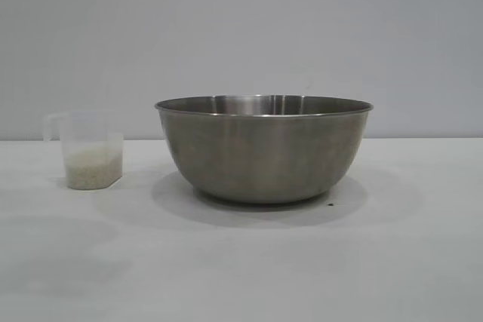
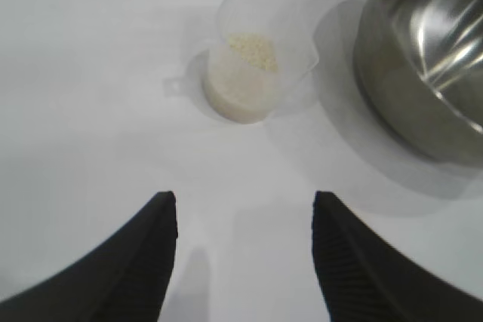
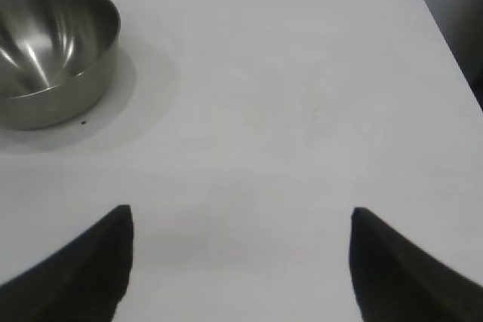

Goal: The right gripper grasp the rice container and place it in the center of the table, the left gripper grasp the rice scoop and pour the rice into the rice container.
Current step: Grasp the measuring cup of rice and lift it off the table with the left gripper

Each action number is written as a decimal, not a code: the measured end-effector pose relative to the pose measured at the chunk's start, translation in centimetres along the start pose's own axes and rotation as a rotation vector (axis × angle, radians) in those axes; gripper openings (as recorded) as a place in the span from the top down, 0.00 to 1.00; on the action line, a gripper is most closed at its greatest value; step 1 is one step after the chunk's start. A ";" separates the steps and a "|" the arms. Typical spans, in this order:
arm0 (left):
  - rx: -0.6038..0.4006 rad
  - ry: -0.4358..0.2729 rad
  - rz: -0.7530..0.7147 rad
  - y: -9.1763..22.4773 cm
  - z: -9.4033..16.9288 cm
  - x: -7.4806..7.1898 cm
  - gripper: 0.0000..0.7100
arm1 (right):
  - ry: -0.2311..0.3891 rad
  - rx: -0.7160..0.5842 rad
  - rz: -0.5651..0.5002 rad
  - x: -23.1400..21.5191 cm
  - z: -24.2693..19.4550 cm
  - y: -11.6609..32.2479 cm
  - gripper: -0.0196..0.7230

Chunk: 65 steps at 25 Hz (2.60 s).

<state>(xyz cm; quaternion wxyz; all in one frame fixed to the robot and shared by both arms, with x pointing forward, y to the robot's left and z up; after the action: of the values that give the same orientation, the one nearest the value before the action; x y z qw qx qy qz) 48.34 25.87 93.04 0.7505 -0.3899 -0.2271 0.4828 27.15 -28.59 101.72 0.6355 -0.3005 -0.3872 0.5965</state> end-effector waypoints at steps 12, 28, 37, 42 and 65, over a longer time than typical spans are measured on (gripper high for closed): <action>-0.041 0.053 0.173 -1.1 0.1 -0.6 0.52 | 0.000 0.000 0.000 0.0 0.0 0.0 0.29; -0.029 0.298 1.151 -3.9 0.6 -2.6 0.52 | 0.000 0.000 0.000 0.0 0.0 0.0 0.29; -0.099 0.695 0.773 -10.8 3.4 -7.2 0.52 | 0.000 0.000 0.000 0.0 0.0 0.0 0.29; 0.018 0.820 0.251 -10.7 4.3 -12.7 0.52 | 0.000 0.000 0.000 0.0 0.0 0.0 0.29; 0.226 -0.097 -0.252 -8.3 0.3 -3.4 0.52 | 0.000 0.000 -0.002 0.0 0.0 0.0 0.29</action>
<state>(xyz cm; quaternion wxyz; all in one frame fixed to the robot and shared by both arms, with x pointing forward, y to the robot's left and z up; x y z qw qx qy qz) 51.25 21.00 100.01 0.8323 -0.2479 -0.2544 0.4256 27.15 -28.59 101.72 0.6360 -0.3002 -0.3875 0.5960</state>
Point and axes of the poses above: a point on each arm's last joint axis where the gripper is mounted, z pointing back along that axis away from the gripper, x along the wrist's bending axis when the last joint is at zero, y = z × x, the point moved 5 cm from there along -z, pointing out along that axis toward the gripper, and after that the axes turned 11 degrees about -z, right-handed, at the moved point
